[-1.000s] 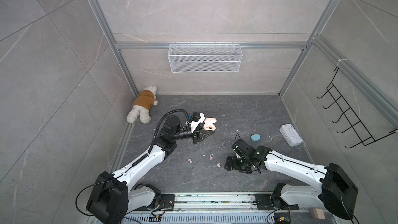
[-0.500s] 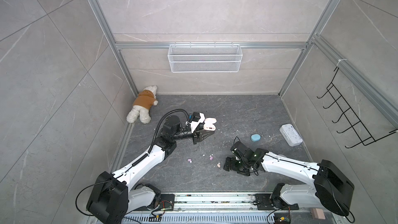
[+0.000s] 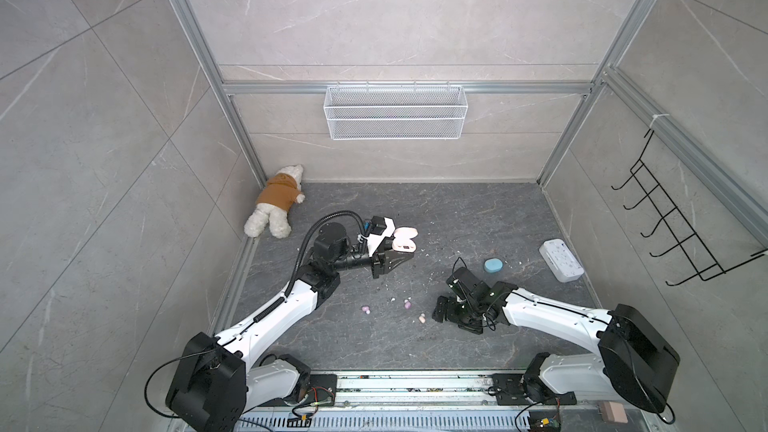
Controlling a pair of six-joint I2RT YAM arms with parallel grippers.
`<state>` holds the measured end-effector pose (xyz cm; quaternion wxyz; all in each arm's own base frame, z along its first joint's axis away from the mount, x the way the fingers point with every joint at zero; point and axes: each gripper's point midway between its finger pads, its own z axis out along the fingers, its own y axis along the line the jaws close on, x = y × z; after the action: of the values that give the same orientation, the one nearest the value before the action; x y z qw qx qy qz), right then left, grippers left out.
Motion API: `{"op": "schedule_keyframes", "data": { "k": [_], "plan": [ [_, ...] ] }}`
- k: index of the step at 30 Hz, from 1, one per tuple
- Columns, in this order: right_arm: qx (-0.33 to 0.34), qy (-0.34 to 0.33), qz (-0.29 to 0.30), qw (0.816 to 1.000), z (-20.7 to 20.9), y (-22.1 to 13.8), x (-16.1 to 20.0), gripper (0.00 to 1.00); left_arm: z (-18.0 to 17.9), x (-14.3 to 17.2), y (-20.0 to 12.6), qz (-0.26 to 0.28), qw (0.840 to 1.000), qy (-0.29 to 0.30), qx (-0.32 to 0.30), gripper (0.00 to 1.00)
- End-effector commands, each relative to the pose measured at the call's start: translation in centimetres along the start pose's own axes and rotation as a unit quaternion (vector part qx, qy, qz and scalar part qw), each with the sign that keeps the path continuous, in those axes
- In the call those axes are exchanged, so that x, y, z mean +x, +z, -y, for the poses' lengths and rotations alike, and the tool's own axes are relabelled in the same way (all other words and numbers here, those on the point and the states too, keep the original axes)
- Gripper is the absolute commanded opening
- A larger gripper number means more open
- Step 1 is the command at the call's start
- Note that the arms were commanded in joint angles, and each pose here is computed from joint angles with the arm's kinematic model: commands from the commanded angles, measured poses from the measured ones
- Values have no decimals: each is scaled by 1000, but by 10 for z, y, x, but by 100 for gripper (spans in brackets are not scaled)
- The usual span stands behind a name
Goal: Insert wireless bluetooth earbuds into charging case
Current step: Rotate the wireless bluetooth earbud at the bottom-center of the table.
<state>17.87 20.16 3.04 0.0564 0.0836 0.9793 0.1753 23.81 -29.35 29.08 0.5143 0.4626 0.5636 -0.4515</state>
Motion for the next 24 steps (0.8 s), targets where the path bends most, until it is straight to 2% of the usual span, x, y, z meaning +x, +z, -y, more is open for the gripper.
{"op": "schedule_keyframes", "data": {
  "k": [1, 5, 10, 19, 22, 24],
  "plan": [
    [14, -19, 5, 1000, 1, -3, -10, 93, 6, -19, -5, 21, 999, 33, 3, 24],
    [16, -36, 3, 999, -6, -2, -20, 93, 6, -20, -5, 22, 999, 33, 4, 24],
    [-12, -45, 3, 999, -26, -6, -26, 93, 7, -21, -6, 21, 999, 36, 2, 24],
    [-43, -51, -3, 998, -45, -16, -23, 92, 7, -20, -6, 20, 999, 37, 1, 24],
    [-21, -49, -6, 999, -37, -15, -22, 92, 6, -19, -6, 20, 999, 36, 1, 24],
    [9, -36, -2, 999, -24, -14, -24, 88, 6, -20, -6, 21, 999, 36, 1, 24]
  ]
}}
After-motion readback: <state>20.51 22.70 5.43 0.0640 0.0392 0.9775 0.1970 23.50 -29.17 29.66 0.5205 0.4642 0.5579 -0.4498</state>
